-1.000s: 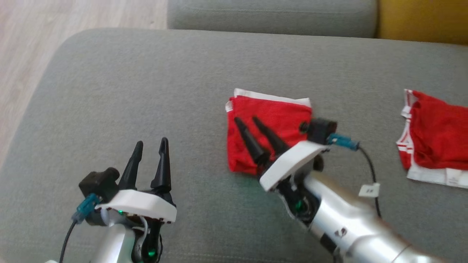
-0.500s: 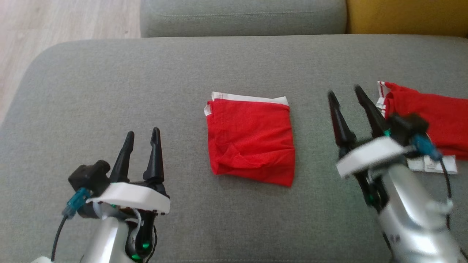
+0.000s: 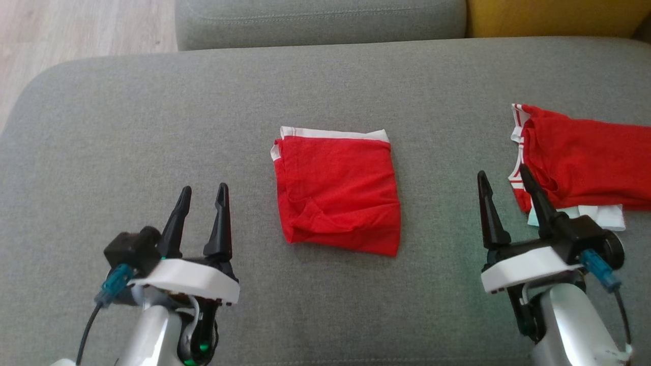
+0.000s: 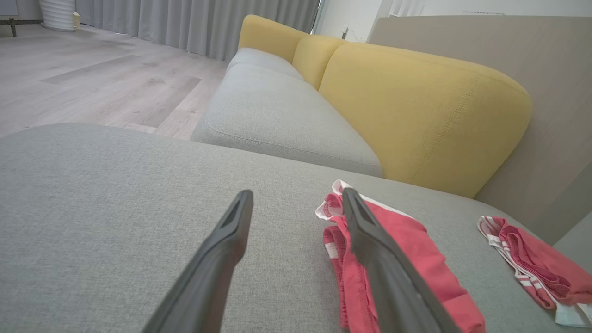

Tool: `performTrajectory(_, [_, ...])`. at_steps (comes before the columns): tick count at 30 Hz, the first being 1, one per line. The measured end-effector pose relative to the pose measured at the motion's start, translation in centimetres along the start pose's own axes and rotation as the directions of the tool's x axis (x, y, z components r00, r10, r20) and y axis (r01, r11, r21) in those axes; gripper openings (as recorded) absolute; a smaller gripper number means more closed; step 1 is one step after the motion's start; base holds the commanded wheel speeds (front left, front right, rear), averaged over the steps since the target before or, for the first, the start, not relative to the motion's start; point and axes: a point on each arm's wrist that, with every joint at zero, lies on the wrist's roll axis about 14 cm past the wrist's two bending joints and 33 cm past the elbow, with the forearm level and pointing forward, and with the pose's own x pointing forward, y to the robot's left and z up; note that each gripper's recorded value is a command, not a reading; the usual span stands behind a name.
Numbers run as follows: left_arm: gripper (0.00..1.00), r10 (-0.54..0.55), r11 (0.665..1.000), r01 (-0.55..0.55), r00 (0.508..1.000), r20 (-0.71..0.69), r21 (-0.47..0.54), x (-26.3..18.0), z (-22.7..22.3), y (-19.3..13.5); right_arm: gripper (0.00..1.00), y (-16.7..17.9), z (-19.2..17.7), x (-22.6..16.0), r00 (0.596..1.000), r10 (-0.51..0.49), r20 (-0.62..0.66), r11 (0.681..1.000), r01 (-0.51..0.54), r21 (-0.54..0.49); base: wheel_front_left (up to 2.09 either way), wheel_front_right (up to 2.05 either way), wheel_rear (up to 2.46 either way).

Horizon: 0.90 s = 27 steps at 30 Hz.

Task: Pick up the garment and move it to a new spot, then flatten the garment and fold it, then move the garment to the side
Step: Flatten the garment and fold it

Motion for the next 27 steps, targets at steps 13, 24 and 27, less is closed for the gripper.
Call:
performTrajectory(13, [1.00, 0.063, 0.998, -0.063, 0.998, -0.016, -0.017, -0.9, -0.5, 2.0, 0.00, 6.1, 0.2, 2.5, 0.983, 0.185, 0.013, 0.983, -0.185, 0.004, 0.00, 0.00, 0.00])
performTrajectory(24, [1.00, 0.171, 0.985, -0.172, 0.985, -0.011, -0.013, -2.9, -0.1, 5.2, 0.00, 14.5, -3.2, 4.8, 0.897, 0.430, -0.103, 0.901, -0.433, -0.008, 0.00, 0.00, 0.00])
performTrajectory(27, [1.00, 0.196, 0.980, -0.196, 0.981, -0.004, -0.010, -3.3, 0.2, 6.0, 0.00, 15.8, -4.6, 5.2, 0.870, 0.469, -0.155, 0.879, -0.477, -0.014, 0.00, 0.00, 0.00])
